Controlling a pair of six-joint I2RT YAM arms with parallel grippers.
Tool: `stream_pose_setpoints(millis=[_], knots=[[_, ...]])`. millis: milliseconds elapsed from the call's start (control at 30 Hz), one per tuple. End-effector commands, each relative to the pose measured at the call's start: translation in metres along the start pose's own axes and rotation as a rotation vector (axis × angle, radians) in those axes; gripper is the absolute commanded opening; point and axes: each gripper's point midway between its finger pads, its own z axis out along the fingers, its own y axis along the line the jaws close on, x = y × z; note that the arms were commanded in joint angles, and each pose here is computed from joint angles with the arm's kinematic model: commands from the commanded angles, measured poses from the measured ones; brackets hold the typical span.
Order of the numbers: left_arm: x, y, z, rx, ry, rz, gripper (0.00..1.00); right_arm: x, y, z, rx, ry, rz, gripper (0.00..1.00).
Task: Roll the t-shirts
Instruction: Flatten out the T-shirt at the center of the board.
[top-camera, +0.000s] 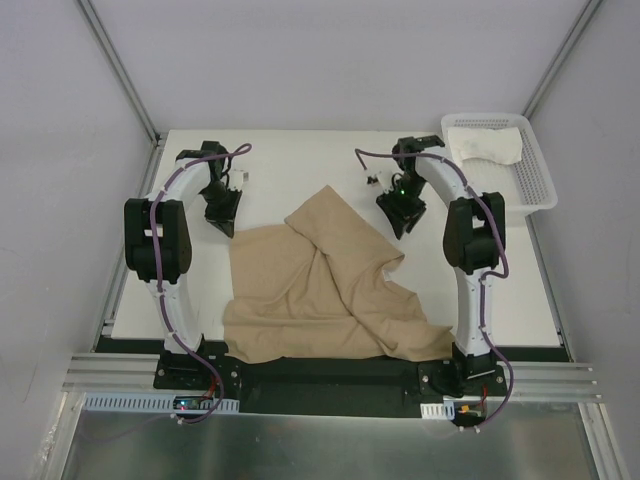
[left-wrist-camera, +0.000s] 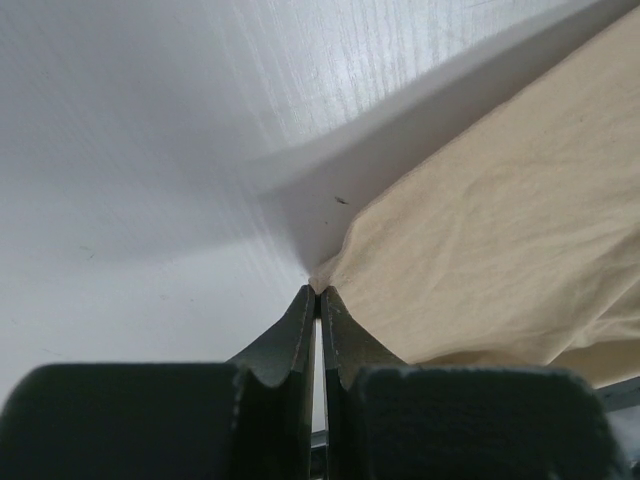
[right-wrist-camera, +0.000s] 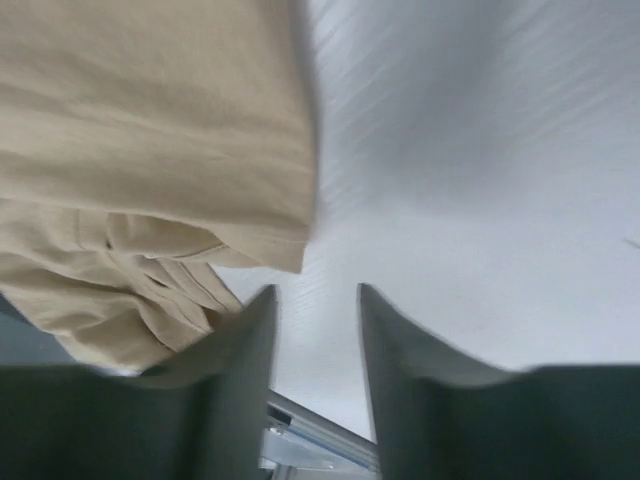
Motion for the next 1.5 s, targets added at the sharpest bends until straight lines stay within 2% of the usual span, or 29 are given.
stream_pose_setpoints(millis=[0, 67, 133, 333, 533, 733, 800, 933, 967, 1200, 1367, 1467], knots=[[0.002, -0.007, -0.006, 0.06, 0.007, 0.007, 0.0, -0.062, -0.007, -0.062, 0.038, -0.252, -0.012, 0.51], [0.001, -0.01, -0.006, 0.078, 0.007, 0.002, 0.0, -0.105, -0.016, -0.076, 0.08, -0.404, -0.031, 0.59], [0.002, -0.014, -0.005, 0.098, 0.01, -0.006, 0.0, -0.144, -0.017, -0.081, 0.125, -0.528, -0.092, 0.61], [0.01, -0.023, -0.007, 0.139, 0.016, -0.01, 0.0, -0.224, -0.015, -0.053, 0.343, -0.609, -0.335, 0.59], [0.02, -0.025, -0.004, 0.152, 0.041, -0.012, 0.0, -0.276, -0.019, -0.038, 0.395, -0.71, -0.368, 0.59], [0.027, -0.03, -0.002, 0.18, 0.057, -0.027, 0.0, -0.287, -0.005, -0.017, 0.357, -0.708, -0.413, 0.6], [0.029, -0.031, -0.002, 0.183, 0.057, -0.028, 0.0, -0.287, 0.002, -0.012, 0.353, -0.684, -0.452, 0.54], [0.03, -0.033, -0.003, 0.193, 0.06, -0.03, 0.0, -0.285, 0.01, -0.005, 0.334, -0.658, -0.505, 0.35], [0.03, -0.033, -0.002, 0.193, 0.06, -0.03, 0.0, -0.284, 0.013, -0.003, 0.329, -0.651, -0.513, 0.34], [0.023, -0.036, -0.009, 0.203, 0.03, -0.022, 0.0, -0.274, 0.03, 0.006, 0.269, -0.609, -0.551, 0.46], [0.027, -0.039, -0.01, 0.217, 0.036, -0.024, 0.0, -0.267, 0.044, 0.018, 0.255, -0.555, -0.629, 0.45], [0.028, -0.043, -0.009, 0.239, 0.041, -0.039, 0.0, -0.262, 0.051, 0.026, 0.242, -0.518, -0.681, 0.41]])
